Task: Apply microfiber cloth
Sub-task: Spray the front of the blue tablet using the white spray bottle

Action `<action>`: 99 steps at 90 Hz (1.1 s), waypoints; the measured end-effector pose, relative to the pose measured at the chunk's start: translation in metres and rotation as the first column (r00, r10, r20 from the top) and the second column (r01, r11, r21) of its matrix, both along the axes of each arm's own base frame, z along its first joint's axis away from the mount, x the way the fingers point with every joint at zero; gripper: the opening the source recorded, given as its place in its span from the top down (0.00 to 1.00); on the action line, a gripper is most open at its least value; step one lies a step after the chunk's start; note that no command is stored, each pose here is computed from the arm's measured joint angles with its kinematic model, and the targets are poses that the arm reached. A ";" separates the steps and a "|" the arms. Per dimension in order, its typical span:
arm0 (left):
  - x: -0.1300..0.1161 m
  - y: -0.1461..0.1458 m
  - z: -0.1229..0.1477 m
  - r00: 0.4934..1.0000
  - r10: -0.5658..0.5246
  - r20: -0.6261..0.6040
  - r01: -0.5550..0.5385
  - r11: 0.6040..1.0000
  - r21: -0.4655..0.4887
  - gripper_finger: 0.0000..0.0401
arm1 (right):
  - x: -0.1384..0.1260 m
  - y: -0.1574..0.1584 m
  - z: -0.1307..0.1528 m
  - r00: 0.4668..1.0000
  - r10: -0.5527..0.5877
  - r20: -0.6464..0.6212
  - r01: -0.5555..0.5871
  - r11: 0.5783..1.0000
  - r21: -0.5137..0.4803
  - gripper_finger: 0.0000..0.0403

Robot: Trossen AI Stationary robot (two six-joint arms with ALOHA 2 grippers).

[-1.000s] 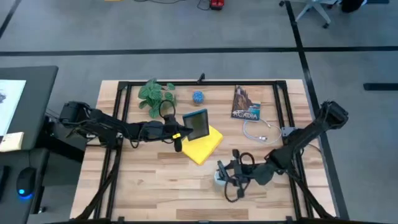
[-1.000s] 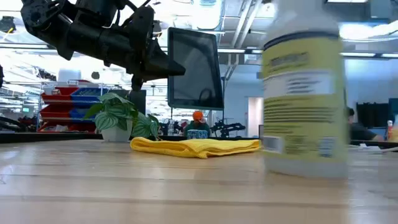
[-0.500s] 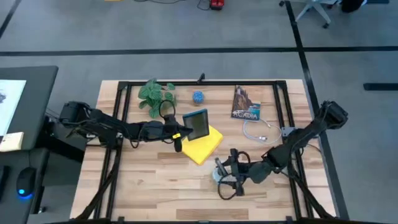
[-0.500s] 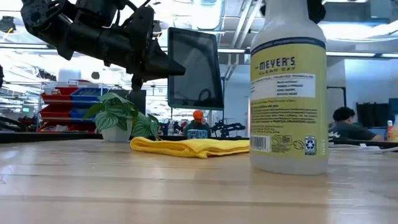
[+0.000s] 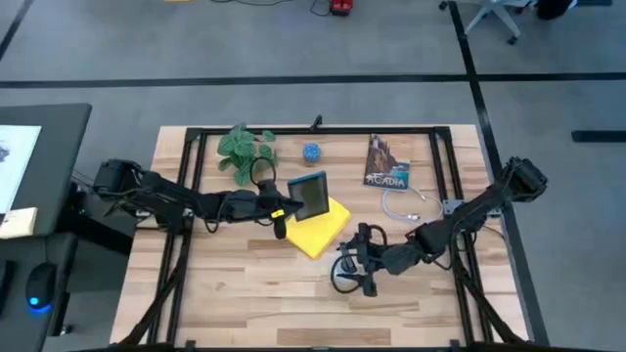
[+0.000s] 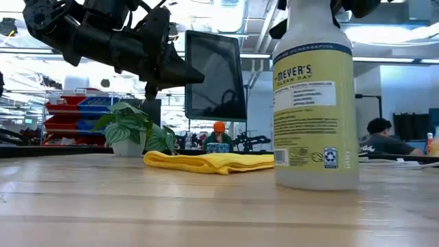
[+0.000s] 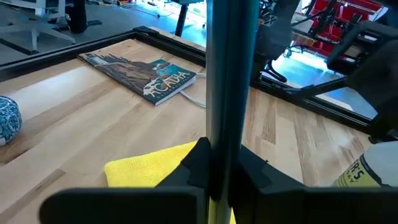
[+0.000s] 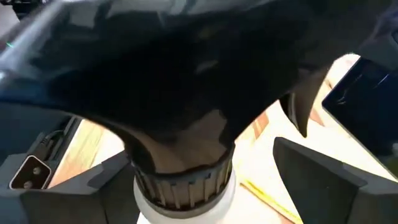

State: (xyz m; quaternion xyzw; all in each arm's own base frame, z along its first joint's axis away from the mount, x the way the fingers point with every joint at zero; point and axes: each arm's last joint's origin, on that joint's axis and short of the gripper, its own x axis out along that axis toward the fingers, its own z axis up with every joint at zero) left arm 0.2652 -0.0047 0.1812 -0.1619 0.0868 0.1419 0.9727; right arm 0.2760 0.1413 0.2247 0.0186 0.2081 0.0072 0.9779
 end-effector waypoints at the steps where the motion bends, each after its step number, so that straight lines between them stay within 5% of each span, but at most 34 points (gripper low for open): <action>1: 0.000 0.000 0.000 1.000 0.000 0.000 0.000 1.000 0.000 0.97 | 0.000 0.000 0.000 1.000 0.000 0.000 0.000 1.000 0.000 0.21; 46: 0.000 0.000 0.000 1.000 0.000 0.000 0.000 1.000 0.001 0.97 | 0.004 -0.004 0.002 1.000 -0.008 0.024 0.008 1.000 0.001 0.21; 69: 0.000 0.000 0.000 1.000 -0.002 -0.002 0.002 1.000 0.007 0.97 | 0.004 -0.005 0.002 0.999 -0.019 0.037 0.023 0.991 -0.131 0.21; 99: 0.007 -0.002 0.015 0.997 -0.010 0.083 0.008 1.000 0.021 0.97 | 0.004 -0.005 0.003 0.998 -0.036 0.053 0.043 0.990 -0.138 0.21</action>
